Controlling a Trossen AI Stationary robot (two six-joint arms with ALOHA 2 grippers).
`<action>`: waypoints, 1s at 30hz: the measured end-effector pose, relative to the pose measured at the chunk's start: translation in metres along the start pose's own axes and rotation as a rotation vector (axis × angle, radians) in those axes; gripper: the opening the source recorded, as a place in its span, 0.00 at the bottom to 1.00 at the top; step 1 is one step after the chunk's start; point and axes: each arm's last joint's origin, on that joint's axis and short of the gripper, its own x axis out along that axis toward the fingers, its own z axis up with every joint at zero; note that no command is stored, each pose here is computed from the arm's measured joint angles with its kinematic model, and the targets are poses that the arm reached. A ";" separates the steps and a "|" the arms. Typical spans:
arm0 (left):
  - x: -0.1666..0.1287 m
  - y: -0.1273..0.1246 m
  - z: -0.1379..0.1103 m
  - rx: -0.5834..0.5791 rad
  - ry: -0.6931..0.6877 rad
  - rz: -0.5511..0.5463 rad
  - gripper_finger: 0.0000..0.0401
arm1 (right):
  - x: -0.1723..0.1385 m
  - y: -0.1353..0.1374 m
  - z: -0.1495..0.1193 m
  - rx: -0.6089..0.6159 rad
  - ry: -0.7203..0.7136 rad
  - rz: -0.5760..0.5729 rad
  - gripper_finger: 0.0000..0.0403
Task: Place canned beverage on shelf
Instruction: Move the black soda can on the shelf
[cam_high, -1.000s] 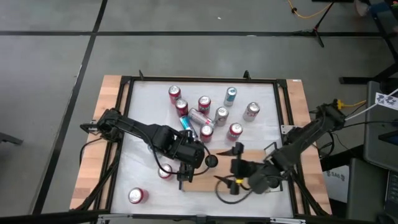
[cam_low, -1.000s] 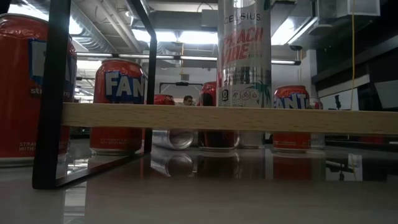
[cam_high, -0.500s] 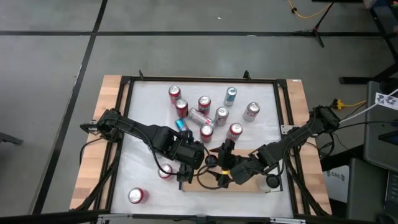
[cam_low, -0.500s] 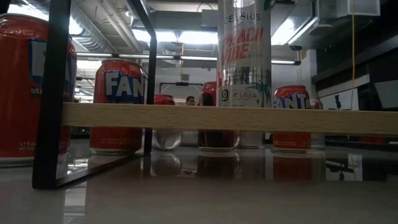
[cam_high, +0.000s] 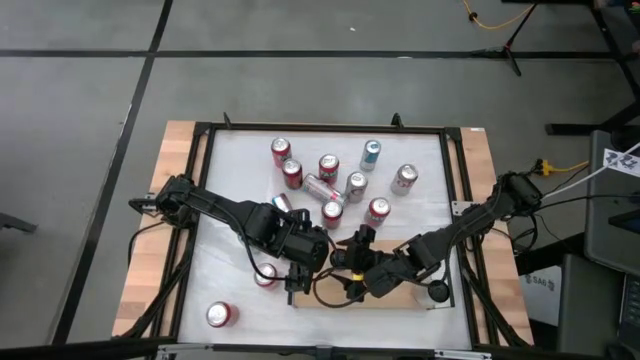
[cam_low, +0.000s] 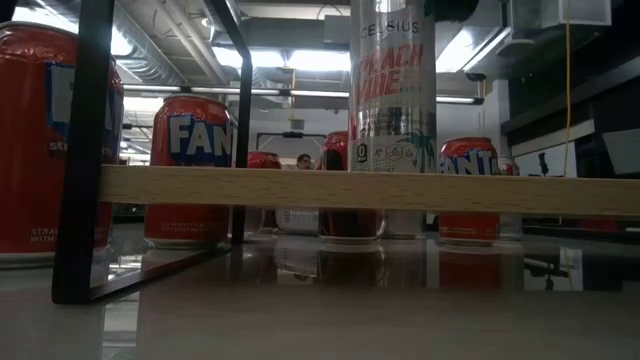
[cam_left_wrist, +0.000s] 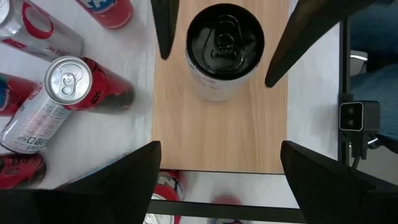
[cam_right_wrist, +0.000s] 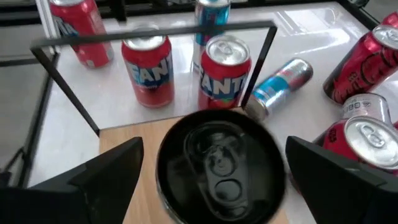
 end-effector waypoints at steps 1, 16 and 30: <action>0.000 -0.001 0.000 0.002 -0.003 0.005 0.80 | 0.002 0.000 -0.001 -0.003 0.002 -0.006 0.95; -0.001 -0.002 -0.001 0.008 -0.015 0.026 0.80 | 0.000 0.000 -0.001 -0.025 0.002 -0.006 0.58; -0.002 -0.008 -0.003 0.023 -0.027 0.022 0.80 | -0.065 -0.010 -0.005 -0.073 0.085 0.015 0.58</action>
